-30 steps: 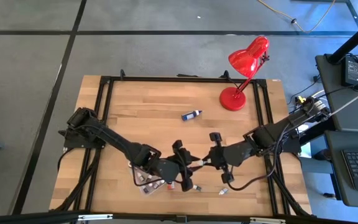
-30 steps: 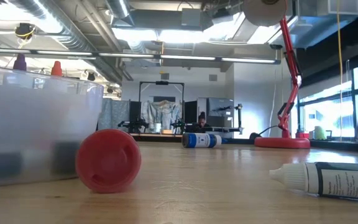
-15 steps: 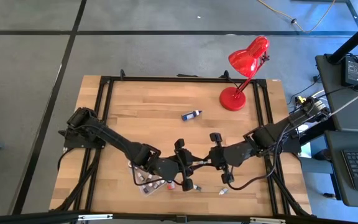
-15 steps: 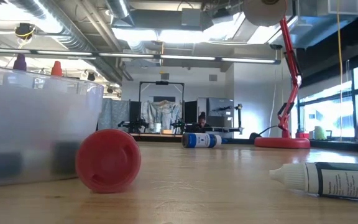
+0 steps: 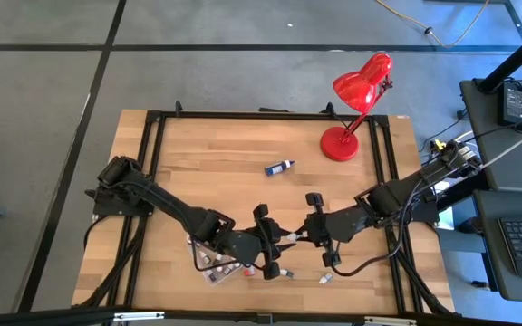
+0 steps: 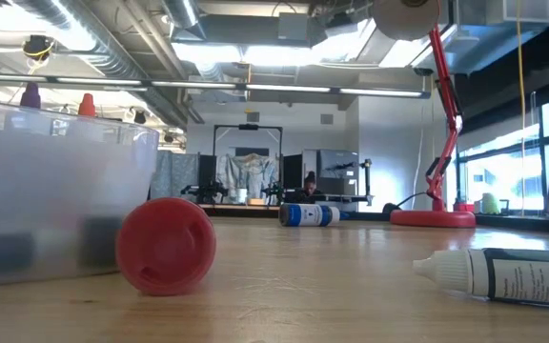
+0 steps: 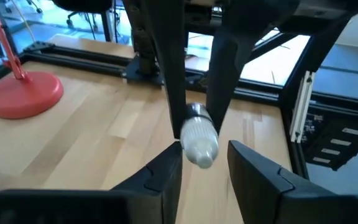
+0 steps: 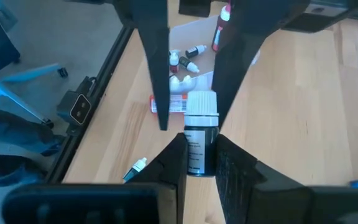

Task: Pick & Place food coloring
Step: Put the green food coloring bottle into the transparent bin, then put the blue food coloring bottle into the transparent bin

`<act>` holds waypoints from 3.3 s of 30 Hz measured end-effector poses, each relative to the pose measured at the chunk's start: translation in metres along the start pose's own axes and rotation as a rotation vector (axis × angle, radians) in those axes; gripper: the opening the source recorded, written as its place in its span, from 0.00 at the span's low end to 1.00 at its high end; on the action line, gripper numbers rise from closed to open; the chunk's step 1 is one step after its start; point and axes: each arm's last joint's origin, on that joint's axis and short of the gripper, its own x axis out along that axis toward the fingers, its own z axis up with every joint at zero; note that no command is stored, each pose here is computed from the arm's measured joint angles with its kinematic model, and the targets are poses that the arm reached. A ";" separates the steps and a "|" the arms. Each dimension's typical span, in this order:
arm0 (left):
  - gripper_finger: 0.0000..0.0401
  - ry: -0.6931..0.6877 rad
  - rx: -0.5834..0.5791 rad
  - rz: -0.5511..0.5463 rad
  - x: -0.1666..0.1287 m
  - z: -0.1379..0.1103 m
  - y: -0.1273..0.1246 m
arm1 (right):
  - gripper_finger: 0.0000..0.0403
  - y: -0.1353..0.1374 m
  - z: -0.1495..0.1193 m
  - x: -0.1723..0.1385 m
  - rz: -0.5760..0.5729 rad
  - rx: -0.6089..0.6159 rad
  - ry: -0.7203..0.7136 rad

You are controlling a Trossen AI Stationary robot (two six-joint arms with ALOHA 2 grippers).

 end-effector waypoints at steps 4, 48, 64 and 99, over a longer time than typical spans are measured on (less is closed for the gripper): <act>0.31 -0.002 0.000 0.005 0.000 0.000 0.000 | 0.17 0.000 0.000 0.000 -0.001 0.000 -0.001; 0.17 0.433 -0.051 -0.086 -0.023 -0.033 0.001 | 0.57 0.002 -0.007 0.000 0.050 0.056 0.082; 0.17 0.935 -0.195 0.171 -0.048 -0.100 -0.009 | 0.67 0.053 -0.054 0.071 -0.006 0.139 0.433; 0.29 0.976 -0.205 0.284 -0.019 -0.128 -0.004 | 0.35 0.113 -0.136 0.138 0.085 -0.084 0.845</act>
